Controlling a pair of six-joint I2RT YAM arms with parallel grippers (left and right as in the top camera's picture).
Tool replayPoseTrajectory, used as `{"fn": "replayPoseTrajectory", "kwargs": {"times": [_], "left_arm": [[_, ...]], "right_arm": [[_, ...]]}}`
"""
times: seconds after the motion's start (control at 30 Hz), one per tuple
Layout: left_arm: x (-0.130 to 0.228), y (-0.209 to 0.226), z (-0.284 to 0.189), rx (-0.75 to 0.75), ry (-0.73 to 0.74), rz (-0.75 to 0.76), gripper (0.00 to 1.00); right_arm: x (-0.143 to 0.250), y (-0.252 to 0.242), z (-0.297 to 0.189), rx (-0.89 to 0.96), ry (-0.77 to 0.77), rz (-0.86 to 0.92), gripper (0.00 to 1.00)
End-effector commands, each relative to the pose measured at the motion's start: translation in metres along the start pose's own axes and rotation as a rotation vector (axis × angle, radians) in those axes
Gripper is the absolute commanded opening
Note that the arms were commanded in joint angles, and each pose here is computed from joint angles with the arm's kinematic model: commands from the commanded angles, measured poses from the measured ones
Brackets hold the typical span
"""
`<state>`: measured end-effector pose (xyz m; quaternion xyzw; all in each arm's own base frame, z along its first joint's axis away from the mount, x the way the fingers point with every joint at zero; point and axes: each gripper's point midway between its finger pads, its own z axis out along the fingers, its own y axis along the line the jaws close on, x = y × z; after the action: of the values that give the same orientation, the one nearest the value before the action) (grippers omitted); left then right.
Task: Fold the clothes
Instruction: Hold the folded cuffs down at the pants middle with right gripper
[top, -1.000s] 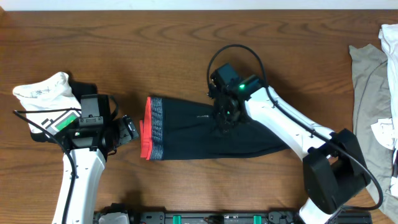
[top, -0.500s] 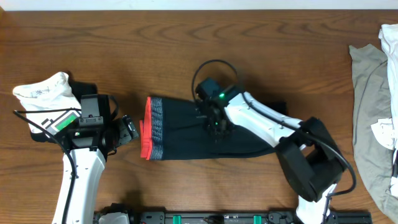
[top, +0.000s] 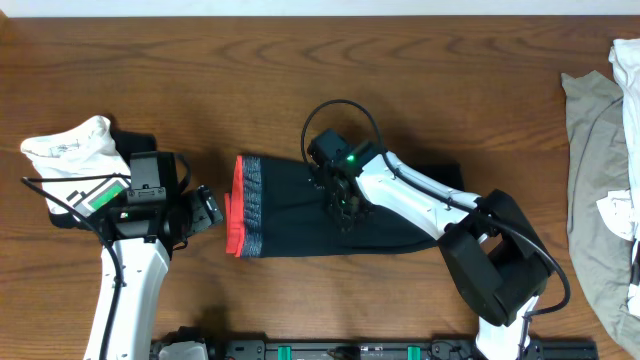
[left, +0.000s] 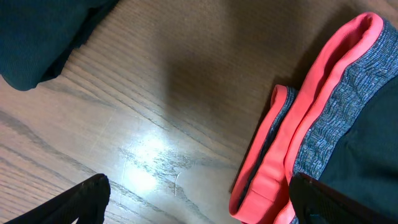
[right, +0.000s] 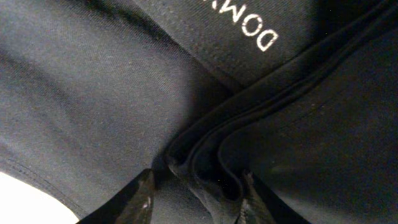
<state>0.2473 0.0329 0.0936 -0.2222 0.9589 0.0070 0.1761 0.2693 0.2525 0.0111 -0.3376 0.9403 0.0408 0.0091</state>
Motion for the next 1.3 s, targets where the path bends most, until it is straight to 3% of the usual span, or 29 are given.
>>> {"fn": "replayPoseTrajectory", "kwargs": {"times": [0.0,0.1,0.77,1.27], "left_arm": [[0.0025,0.0024,0.0002,-0.005,0.006,-0.006,0.93],[0.0028,0.0024,0.0004,-0.005,0.007,-0.006,0.93],[0.0029,0.0025,0.0006,-0.005,0.007,-0.006,0.94],[0.0028,0.0025,0.0006,-0.005,0.006,-0.006,0.93]], "right_arm": [[0.0017,-0.0044,0.0015,0.037,0.004,-0.016,0.39],[0.001,-0.0068,0.0014,0.051,0.001,-0.01,0.34],[0.0001,-0.0088,0.0014,0.062,-0.003,-0.01,0.29],[0.0001,-0.0088,0.0014,0.063,-0.003,-0.003,0.01]]}}
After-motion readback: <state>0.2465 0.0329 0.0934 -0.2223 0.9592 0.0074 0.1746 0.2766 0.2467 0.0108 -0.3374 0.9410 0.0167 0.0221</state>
